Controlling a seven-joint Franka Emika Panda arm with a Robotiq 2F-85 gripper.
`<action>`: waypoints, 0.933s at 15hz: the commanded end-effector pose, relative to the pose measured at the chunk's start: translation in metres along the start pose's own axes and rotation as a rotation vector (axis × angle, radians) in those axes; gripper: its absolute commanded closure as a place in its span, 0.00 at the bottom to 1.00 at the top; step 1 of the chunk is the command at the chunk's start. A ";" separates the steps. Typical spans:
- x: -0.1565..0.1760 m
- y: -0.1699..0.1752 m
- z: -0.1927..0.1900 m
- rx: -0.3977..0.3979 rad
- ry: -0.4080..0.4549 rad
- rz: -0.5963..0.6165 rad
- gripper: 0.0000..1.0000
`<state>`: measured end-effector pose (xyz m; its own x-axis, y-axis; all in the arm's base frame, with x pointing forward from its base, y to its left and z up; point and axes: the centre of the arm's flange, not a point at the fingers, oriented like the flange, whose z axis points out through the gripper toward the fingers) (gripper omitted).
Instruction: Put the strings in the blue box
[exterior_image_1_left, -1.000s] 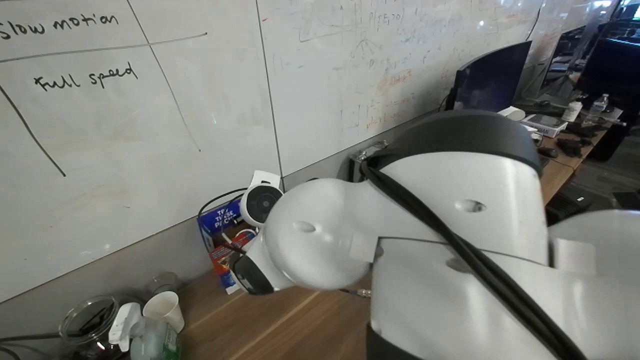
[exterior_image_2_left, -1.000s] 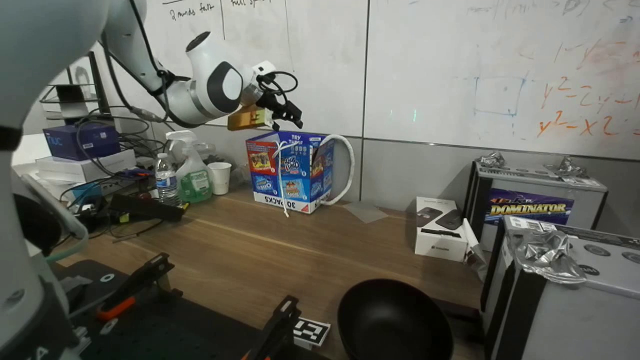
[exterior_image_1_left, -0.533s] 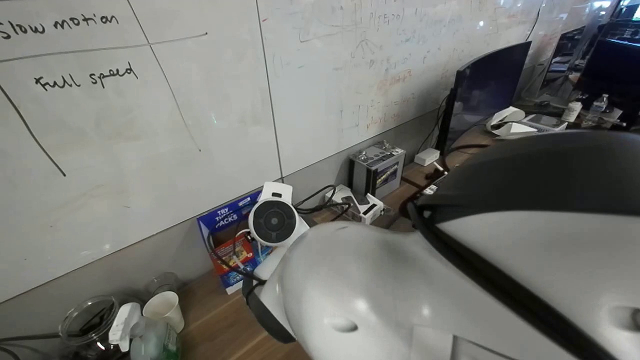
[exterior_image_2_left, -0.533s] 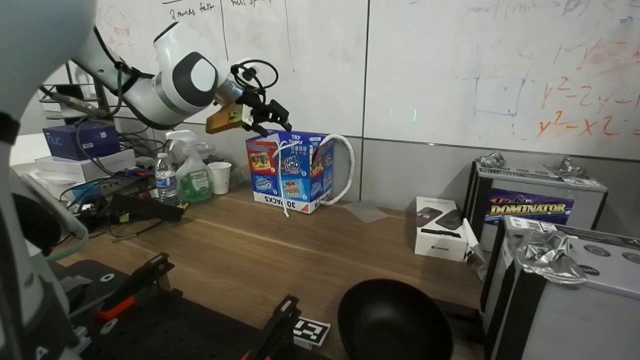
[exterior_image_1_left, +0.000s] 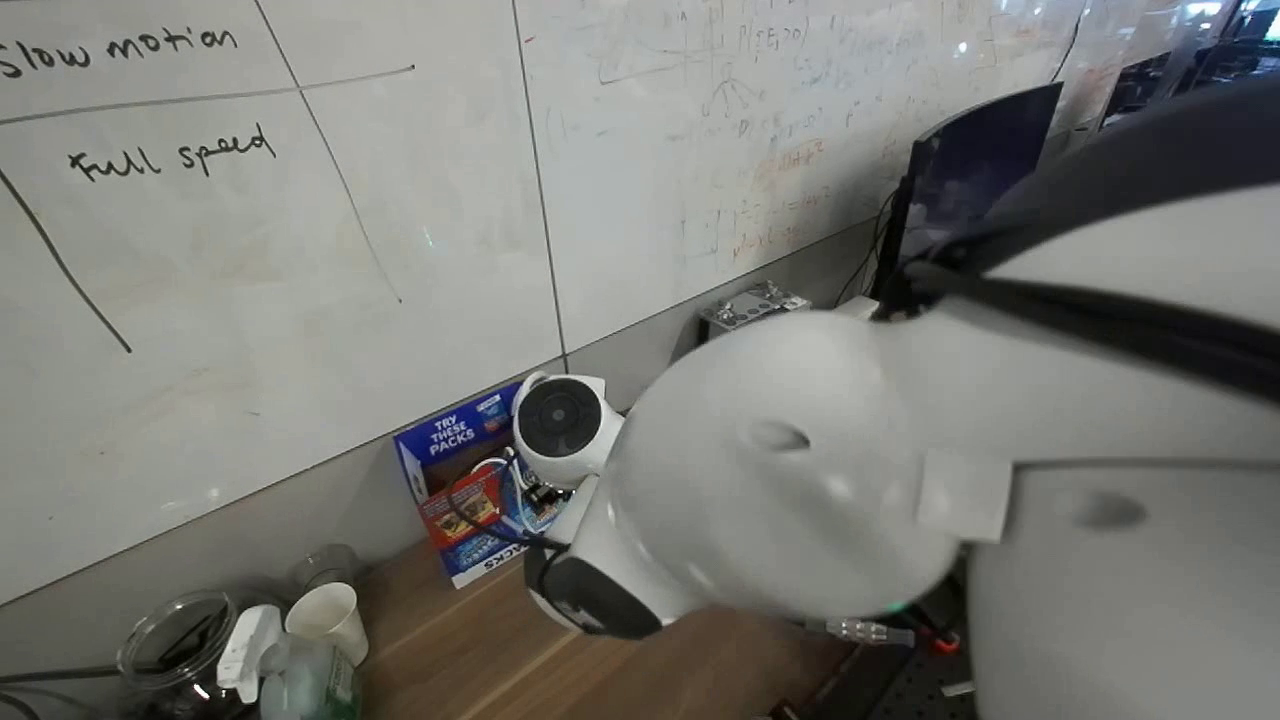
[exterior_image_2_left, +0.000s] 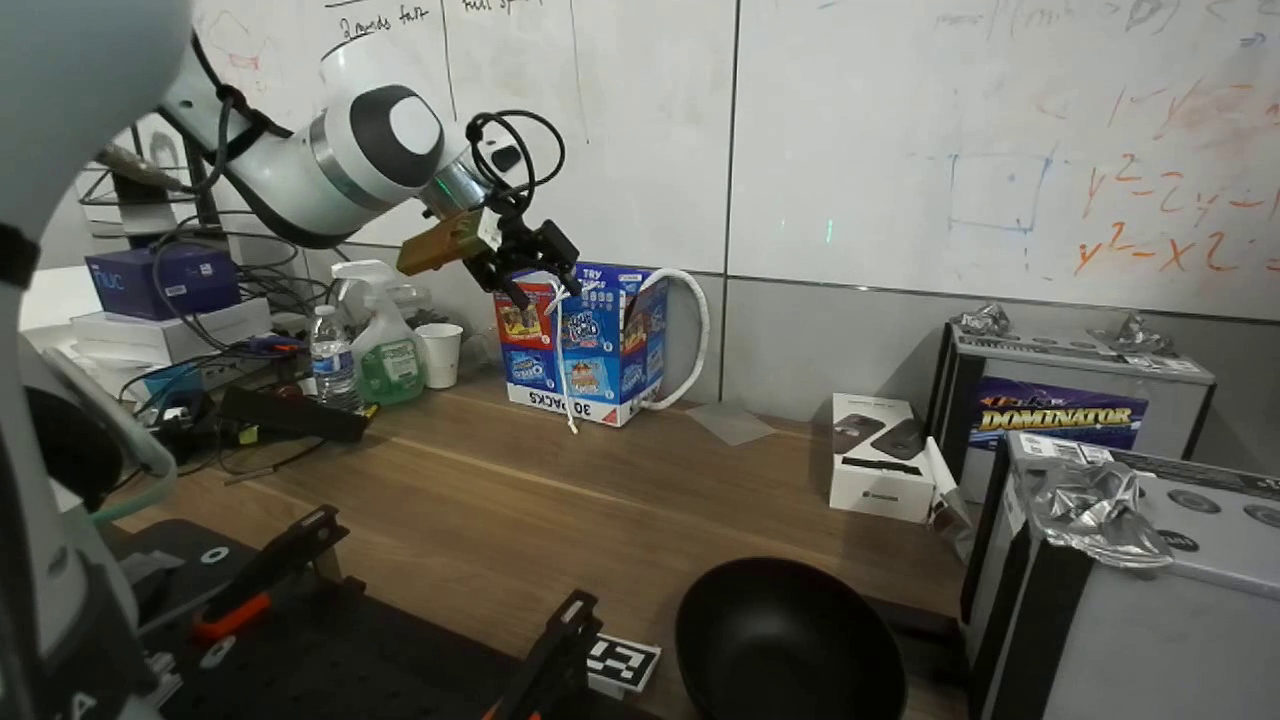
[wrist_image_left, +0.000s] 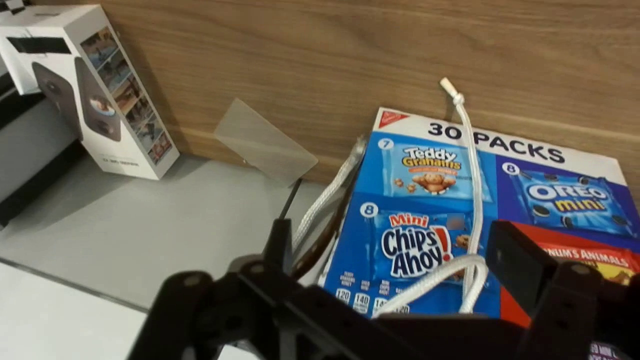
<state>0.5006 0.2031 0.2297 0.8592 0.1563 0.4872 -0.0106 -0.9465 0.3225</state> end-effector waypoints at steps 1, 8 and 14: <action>-0.002 0.027 0.029 0.052 -0.080 0.004 0.00; -0.022 0.067 0.091 0.144 -0.204 0.052 0.00; -0.031 0.074 0.102 0.241 -0.212 0.115 0.00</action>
<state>0.5223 0.1046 0.1570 0.9539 0.0183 0.2997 -0.0256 -0.9896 0.1418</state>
